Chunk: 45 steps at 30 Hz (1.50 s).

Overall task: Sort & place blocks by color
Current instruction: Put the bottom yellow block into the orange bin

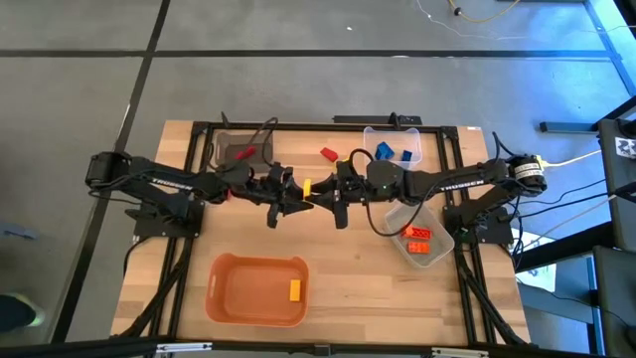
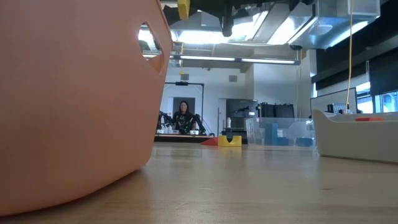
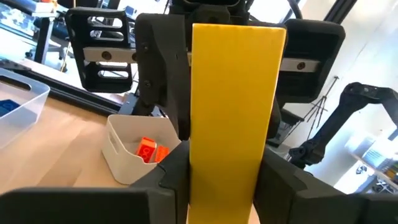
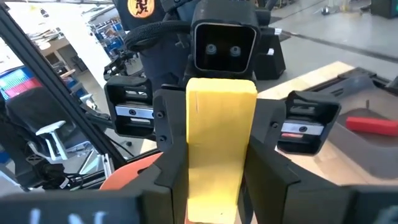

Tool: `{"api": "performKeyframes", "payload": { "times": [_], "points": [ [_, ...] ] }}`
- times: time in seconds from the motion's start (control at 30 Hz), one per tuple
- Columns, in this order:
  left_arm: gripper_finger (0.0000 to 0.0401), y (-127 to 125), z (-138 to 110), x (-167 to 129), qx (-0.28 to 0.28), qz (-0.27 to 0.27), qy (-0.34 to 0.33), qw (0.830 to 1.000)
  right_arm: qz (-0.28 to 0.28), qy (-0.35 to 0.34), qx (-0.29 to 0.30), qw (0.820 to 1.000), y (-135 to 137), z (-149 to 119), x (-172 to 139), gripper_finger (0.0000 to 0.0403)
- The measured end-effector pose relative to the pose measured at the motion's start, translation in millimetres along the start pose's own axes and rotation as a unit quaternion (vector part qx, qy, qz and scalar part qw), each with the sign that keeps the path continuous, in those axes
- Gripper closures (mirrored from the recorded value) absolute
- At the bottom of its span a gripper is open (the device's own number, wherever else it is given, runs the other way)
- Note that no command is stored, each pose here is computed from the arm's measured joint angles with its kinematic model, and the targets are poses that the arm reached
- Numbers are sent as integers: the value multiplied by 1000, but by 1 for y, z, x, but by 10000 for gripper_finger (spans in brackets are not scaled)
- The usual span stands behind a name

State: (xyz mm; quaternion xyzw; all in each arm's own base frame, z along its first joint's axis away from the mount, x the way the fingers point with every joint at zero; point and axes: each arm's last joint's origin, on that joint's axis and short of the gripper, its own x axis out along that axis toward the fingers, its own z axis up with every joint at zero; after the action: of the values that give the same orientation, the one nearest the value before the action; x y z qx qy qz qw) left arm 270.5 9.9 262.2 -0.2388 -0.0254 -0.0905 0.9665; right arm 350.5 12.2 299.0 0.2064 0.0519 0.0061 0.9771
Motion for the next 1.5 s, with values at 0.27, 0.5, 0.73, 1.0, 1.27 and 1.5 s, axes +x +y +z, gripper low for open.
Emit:
{"api": "performKeyframes", "payload": {
  "times": [0.27,0.5,0.73,1.0,1.27,1.5],
  "points": [
    [285,5,9,-25,14,59,62,996,-46,59,22,997,-1,8,-15,129],
    [285,-9,38,-81,60,139,58,987,-126,174,27,976,-3,4,-53,13],
    [285,-28,41,-125,68,162,-28,984,-130,197,25,971,2,0,-71,23],
    [285,-31,26,-134,43,175,-47,983,-70,30,101,992,-18,-41,-85,23],
    [285,-32,26,-133,43,169,-50,983,-5,-111,97,989,-17,-38,-95,36],
    [285,-32,26,-133,43,169,-51,983,-10,-69,78,995,-17,-39,-93,287]
  ]
}}
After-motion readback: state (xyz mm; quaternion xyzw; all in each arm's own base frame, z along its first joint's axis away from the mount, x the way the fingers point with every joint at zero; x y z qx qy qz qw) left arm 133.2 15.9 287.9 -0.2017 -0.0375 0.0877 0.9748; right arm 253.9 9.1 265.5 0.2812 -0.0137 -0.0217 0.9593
